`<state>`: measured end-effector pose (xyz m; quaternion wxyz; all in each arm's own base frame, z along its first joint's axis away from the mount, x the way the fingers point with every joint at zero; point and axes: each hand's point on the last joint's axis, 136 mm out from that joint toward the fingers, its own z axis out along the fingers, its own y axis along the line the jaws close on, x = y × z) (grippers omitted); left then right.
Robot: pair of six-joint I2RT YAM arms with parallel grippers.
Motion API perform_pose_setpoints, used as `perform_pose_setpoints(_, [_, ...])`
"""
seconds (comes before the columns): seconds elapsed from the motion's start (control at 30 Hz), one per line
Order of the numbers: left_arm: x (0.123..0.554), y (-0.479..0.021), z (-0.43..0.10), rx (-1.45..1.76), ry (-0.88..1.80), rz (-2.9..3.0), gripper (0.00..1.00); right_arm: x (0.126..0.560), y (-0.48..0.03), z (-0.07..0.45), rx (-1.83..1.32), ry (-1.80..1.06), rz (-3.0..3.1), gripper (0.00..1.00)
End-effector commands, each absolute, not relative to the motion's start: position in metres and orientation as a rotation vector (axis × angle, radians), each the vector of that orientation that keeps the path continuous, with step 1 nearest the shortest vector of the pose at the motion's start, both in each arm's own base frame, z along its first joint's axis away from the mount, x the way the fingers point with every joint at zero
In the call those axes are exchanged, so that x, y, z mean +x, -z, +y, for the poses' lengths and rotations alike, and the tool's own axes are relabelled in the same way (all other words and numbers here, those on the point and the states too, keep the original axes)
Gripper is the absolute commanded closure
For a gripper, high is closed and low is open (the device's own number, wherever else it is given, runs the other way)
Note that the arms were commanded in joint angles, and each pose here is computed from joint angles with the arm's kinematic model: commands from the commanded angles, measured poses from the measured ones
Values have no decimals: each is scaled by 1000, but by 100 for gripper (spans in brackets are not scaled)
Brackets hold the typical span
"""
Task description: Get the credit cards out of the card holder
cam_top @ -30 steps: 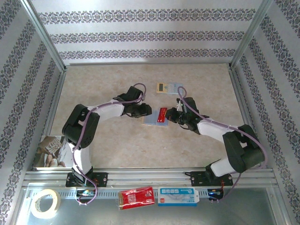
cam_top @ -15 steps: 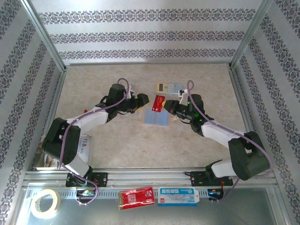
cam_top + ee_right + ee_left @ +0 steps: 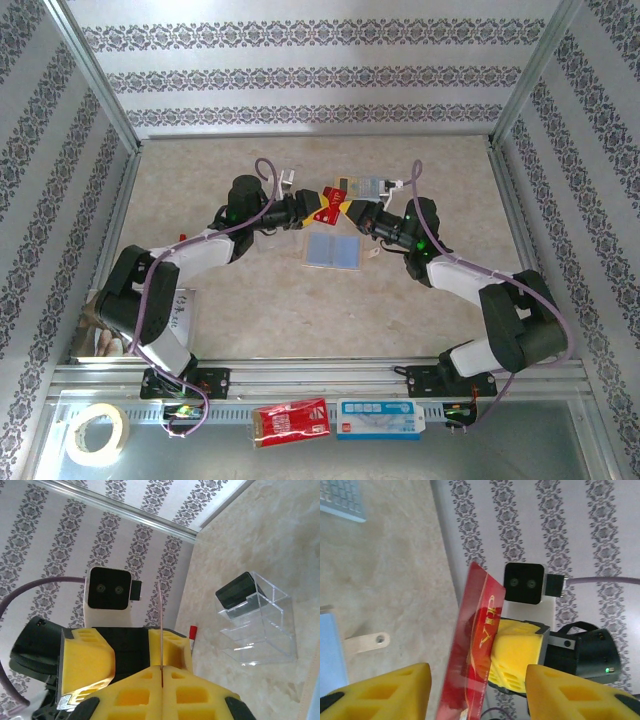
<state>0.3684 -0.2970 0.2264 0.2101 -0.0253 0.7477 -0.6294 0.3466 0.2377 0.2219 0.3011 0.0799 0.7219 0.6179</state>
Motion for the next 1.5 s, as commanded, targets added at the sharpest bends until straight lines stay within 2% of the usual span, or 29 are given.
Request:
perform_pose_setpoints(0.0, [373, -254, -301, -13, 1819, 1974, 56, 351, -248, 237, 165, -1691, 1823, 100])
perform_pose_setpoints(0.37, [376, -248, -297, -39, 1780, 1995, 84, 354, -237, 230, 209, -1676, 1842, 100])
perform_pose_setpoints(0.5, [379, -247, -293, -46, 1768, 1979, 100, 356, -233, 229, 228, -1662, 1858, 100])
perform_pose_setpoints(0.63, [386, -237, -279, -91, 1722, 1985, 100, 360, -216, 223, 295, -1608, 1928, 69])
perform_pose_setpoints(0.77, [390, -218, -257, -124, 1593, 2061, 100, 362, -199, 214, 372, -1543, 1988, 52])
perform_pose_setpoints(0.83, [391, -208, -241, -130, 1477, 2123, 100, 362, -192, 210, 401, -1499, 2027, 49])
perform_pose_setpoints(1.03, [395, -197, -178, -60, 1015, 2271, 100, 362, -166, 202, 458, -1390, 2124, 29])
perform_pose_setpoints(1.13, [399, -194, -153, 30, 757, 2315, 100, 363, -156, 200, 467, -1372, 2147, 22])
perform_pose_setpoints(1.37, [415, -201, -138, 383, 486, 2305, 100, 361, -154, 193, 439, -1334, 2150, 11])
perform_pose_setpoints(1.47, [421, -206, -137, 558, 393, 2255, 100, 357, -158, 192, 382, -1342, 2142, 9])
